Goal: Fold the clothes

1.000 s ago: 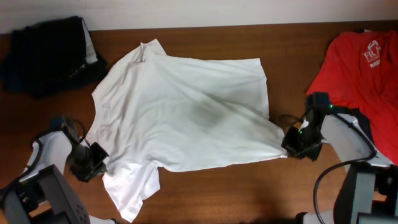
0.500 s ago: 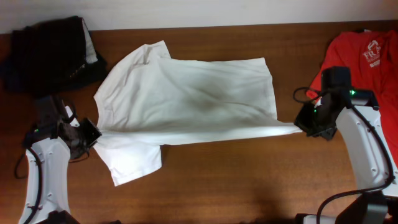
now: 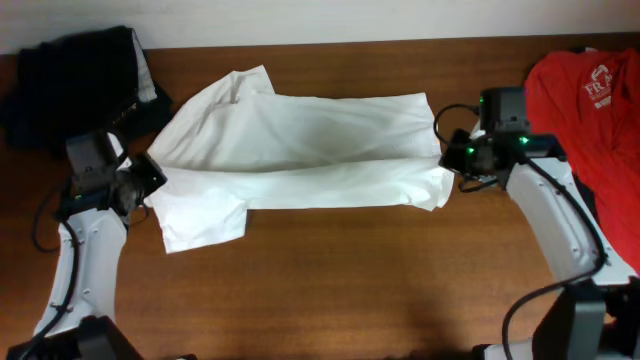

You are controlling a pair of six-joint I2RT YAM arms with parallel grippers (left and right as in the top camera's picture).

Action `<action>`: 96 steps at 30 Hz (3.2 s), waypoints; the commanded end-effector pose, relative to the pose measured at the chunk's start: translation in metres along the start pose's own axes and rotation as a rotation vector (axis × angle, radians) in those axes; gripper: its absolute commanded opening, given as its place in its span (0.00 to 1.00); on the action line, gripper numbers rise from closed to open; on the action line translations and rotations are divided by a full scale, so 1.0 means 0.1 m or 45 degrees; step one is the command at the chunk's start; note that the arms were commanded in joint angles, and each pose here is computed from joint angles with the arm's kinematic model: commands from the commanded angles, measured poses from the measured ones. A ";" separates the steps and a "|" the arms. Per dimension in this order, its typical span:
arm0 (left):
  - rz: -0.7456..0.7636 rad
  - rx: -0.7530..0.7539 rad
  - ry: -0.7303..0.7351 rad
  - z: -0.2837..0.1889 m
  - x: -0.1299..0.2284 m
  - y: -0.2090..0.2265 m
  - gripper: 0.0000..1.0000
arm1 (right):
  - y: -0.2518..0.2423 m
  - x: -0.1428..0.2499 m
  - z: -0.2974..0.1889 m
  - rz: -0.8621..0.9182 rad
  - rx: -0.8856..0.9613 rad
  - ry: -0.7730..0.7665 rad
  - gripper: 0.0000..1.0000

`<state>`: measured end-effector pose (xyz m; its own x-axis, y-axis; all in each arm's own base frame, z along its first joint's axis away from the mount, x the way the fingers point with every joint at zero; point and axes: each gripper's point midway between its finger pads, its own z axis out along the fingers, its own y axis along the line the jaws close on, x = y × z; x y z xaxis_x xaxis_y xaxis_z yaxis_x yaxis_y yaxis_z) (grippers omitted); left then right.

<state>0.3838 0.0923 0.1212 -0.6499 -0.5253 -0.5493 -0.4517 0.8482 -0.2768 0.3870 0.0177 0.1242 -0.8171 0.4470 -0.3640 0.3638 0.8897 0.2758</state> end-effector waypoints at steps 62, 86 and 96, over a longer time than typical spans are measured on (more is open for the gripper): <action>-0.123 -0.670 0.808 0.29 1.47 1.12 0.00 | -0.49 1.03 0.82 -0.045 0.445 0.579 0.04; -0.097 -0.497 0.823 -0.54 1.72 0.89 0.99 | -0.65 0.72 -0.37 -0.012 0.393 0.381 0.47; -0.126 -0.428 0.821 -0.23 2.26 1.00 0.72 | -0.65 0.72 -0.37 -0.011 0.393 0.381 0.46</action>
<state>0.1904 0.0616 -0.0029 -0.7823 -0.6219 0.0370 -0.6217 0.7831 0.0162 0.2877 -0.0088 0.1090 -0.8981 0.4358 -0.0584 0.4372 0.8992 -0.0142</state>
